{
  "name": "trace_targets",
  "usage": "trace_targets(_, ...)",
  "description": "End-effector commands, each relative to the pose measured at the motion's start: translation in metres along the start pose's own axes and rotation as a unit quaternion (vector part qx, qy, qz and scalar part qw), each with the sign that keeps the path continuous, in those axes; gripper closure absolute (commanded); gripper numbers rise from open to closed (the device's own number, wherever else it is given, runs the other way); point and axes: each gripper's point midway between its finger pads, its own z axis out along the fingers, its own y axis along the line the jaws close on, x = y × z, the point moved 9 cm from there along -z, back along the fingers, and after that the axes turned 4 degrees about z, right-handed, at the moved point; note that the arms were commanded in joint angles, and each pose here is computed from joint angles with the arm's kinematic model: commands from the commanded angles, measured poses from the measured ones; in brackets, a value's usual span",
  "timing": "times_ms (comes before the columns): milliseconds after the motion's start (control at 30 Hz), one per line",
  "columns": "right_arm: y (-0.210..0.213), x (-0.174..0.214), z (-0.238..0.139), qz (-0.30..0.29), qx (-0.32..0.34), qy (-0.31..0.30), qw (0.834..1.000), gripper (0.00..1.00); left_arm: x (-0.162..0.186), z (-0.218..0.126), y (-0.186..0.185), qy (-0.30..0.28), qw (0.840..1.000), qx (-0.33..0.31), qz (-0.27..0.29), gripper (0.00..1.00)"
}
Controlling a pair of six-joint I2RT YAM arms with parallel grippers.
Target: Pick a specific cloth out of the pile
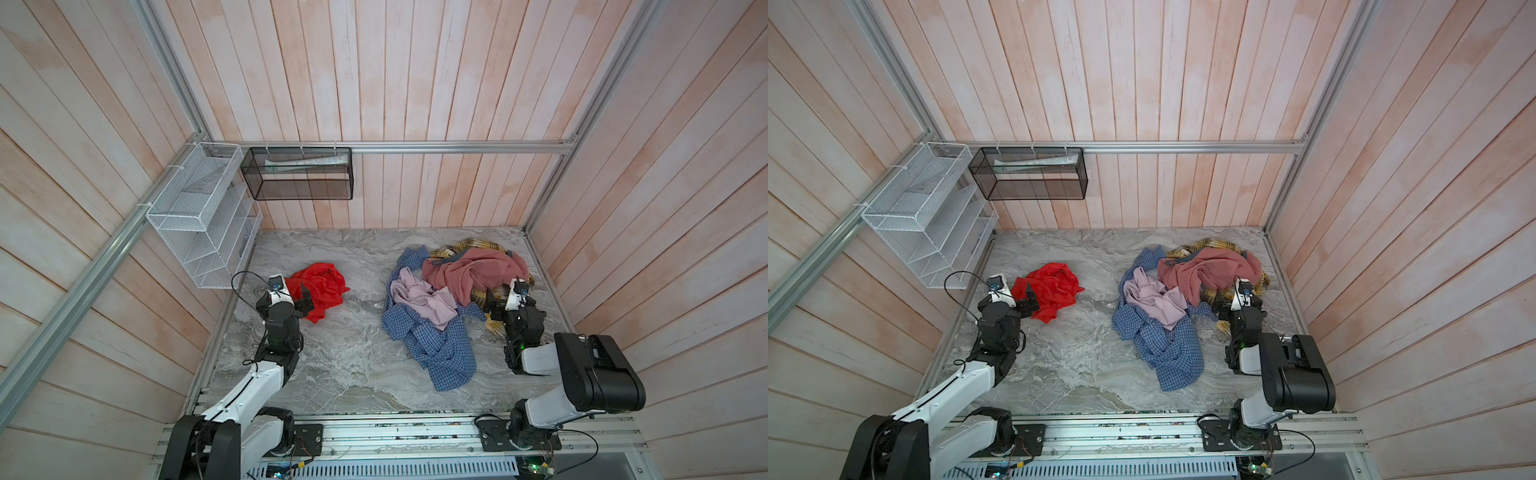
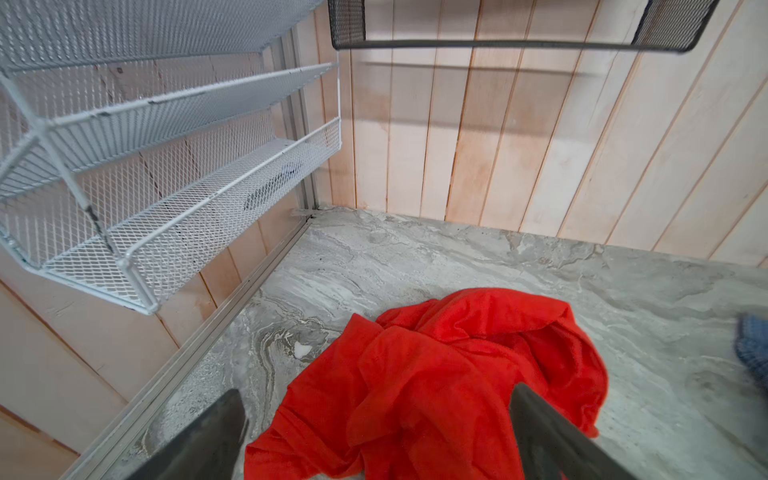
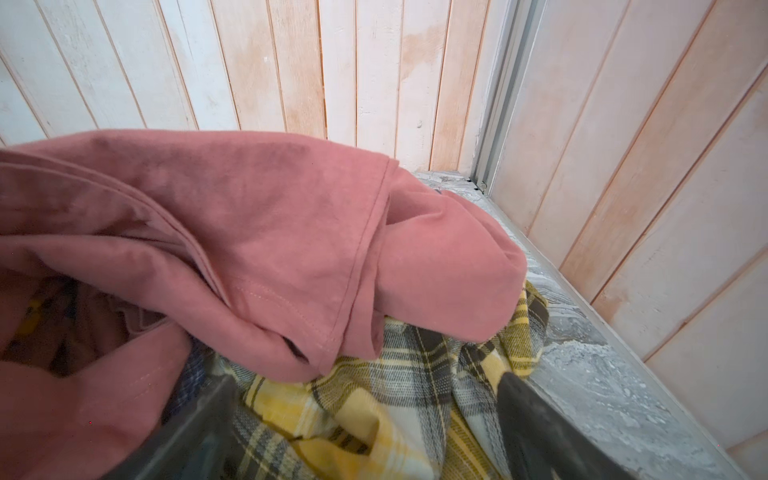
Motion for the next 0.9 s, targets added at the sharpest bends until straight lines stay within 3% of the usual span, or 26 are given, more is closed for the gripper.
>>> trace_targets(0,0.001,-0.005,0.002,0.002,-0.007,-0.006,1.0,0.02,0.001,0.008,-0.003,-0.042,0.998,0.031,0.021,0.0)
trace_targets(133,0.0,-0.006,0.002,0.002,-0.007,-0.007,1.0,0.02,0.013,0.007,0.003,-0.087,0.995,0.055,-0.011,0.0)
trace_targets(233,0.0,-0.005,0.001,0.002,-0.007,-0.006,1.0,0.02,0.021,0.018,-0.001,-0.058,0.996,0.072,0.001,0.0)
trace_targets(400,0.0,-0.006,0.002,0.002,-0.007,-0.007,1.0,0.02,0.044,0.026,-0.009,-0.067,0.992,0.104,0.008,0.0)
trace_targets(433,0.0,-0.006,0.002,0.002,-0.007,-0.007,1.0,0.02,0.044,0.028,-0.009,-0.076,0.992,0.099,0.013,0.0)
trace_targets(500,0.0,-0.005,0.002,0.001,-0.006,-0.006,1.0,0.02,0.043,0.038,-0.009,-0.03,0.995,0.097,0.004,0.0)
trace_targets(867,0.0,-0.006,0.002,0.001,-0.006,-0.007,1.0,0.02,0.043,0.04,-0.004,-0.031,0.994,0.1,-0.007,0.0)
